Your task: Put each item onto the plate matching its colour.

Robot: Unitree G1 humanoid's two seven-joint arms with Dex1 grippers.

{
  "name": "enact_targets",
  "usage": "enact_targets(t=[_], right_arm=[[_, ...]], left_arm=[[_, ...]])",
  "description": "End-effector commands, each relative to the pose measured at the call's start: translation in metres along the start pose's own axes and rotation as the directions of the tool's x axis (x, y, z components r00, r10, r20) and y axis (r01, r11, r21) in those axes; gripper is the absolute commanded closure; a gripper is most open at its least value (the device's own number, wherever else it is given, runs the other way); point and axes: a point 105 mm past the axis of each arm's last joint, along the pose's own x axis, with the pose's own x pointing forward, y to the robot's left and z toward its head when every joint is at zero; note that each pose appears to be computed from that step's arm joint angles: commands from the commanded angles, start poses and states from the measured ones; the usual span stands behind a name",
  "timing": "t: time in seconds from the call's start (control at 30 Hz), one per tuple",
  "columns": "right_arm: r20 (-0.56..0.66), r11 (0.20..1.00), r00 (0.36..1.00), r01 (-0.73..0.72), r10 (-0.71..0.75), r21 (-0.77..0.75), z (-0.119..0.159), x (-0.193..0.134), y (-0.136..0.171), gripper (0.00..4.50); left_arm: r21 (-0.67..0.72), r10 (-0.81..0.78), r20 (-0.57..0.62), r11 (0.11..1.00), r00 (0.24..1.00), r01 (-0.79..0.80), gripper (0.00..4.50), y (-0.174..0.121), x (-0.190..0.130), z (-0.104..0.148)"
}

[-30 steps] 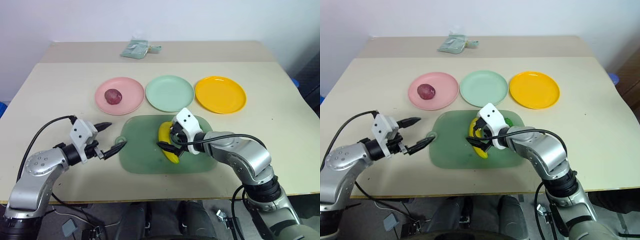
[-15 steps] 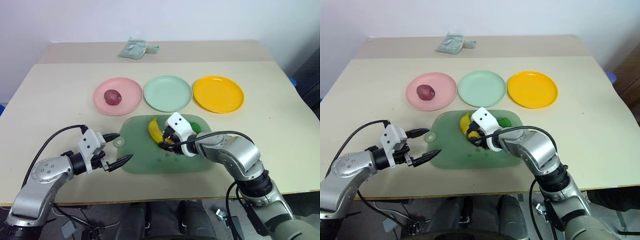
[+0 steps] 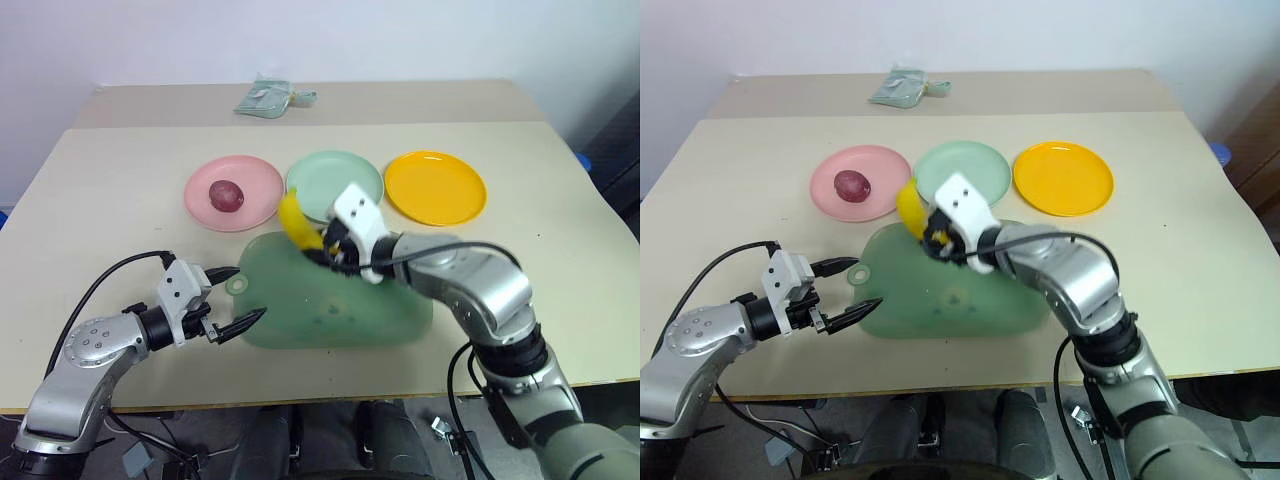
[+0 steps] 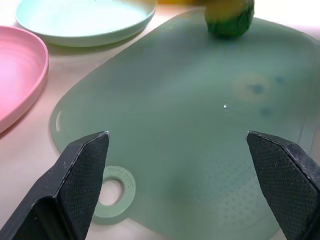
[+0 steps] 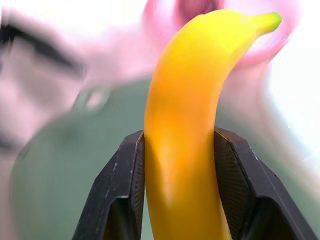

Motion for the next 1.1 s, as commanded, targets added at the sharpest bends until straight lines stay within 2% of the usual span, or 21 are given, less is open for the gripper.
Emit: enact_targets(t=[0.03, 0.1, 0.17, 0.37, 0.47, 0.57, 0.6, 0.7, 0.83, 0.9, 0.97, 1.03, 1.1], right_arm=[[0.051, 0.960, 0.959, 0.276, -0.278, 0.034, 0.015, -0.010, -0.069, 2.77], [-0.029, 0.882, 0.891, 0.452, -0.453, 0.132, 0.001, -0.019, -0.121, 2.77], [-0.101, 0.825, 0.845, 0.535, -0.526, 0.181, -0.014, -0.025, -0.149, 2.77], [-0.188, 0.768, 0.784, 0.619, -0.591, 0.167, -0.044, -0.028, -0.187, 2.77], [-0.195, 0.779, 0.796, 0.602, -0.573, 0.174, -0.047, -0.026, -0.189, 1.68], [-0.167, 0.793, 0.798, 0.599, -0.579, 0.114, -0.041, -0.027, -0.190, 0.21], [-0.134, 0.803, 0.805, 0.591, -0.579, 0.079, -0.034, -0.029, -0.189, 0.04], [-0.001, 0.859, 0.859, 0.512, -0.512, -0.017, -0.012, -0.033, -0.176, 0.04], [0.120, 0.970, 0.971, 0.221, -0.209, -0.099, -0.001, -0.041, -0.124, 0.04], [0.095, 0.979, 0.995, 0.034, -0.015, -0.200, -0.014, -0.052, -0.087, 0.04], [0.041, 0.969, 0.993, -0.097, 0.109, -0.226, -0.030, -0.061, -0.061, 0.04], [-0.011, 0.970, 0.990, -0.141, 0.142, -0.196, -0.046, -0.065, -0.050, 0.04], [-0.051, 0.975, 0.992, -0.125, 0.118, -0.184, -0.057, -0.066, -0.050, 0.04]], left_arm=[[0.021, -0.008, 0.058, 1.000, 0.998, 0.007, 0.00, -0.002, 0.004, 0.013], [0.013, -0.036, 0.085, 0.999, 0.996, 0.036, 0.00, -0.010, 0.010, 0.018], [0.010, -0.054, 0.100, 0.999, 0.994, 0.053, 0.00, -0.015, 0.016, 0.021], [0.009, -0.087, 0.128, 0.996, 0.988, 0.086, 0.00, -0.027, 0.026, 0.027], [0.008, -0.086, 0.130, 0.996, 0.988, 0.086, 0.00, -0.029, 0.027, 0.028], [0.009, -0.081, 0.129, 0.997, 0.988, 0.080, 0.00, -0.029, 0.026, 0.028], [0.008, -0.076, 0.128, 0.997, 0.989, 0.076, 0.00, -0.028, 0.025, 0.028], [0.006, -0.063, 0.125, 0.998, 0.990, 0.063, 0.00, -0.026, 0.023, 0.027], [0.005, -0.061, 0.124, 0.998, 0.990, 0.061, 0.00, -0.024, 0.022, 0.027], [0.008, -0.069, 0.127, 0.998, 0.990, 0.068, 0.00, -0.024, 0.024, 0.027], [0.009, -0.077, 0.131, 0.997, 0.988, 0.076, 0.00, -0.024, 0.025, 0.029], [0.009, -0.089, 0.138, 0.996, 0.986, 0.089, 0.00, -0.025, 0.027, 0.030], [0.008, -0.103, 0.142, 0.995, 0.984, 0.103, 0.00, -0.026, 0.028, 0.031]])
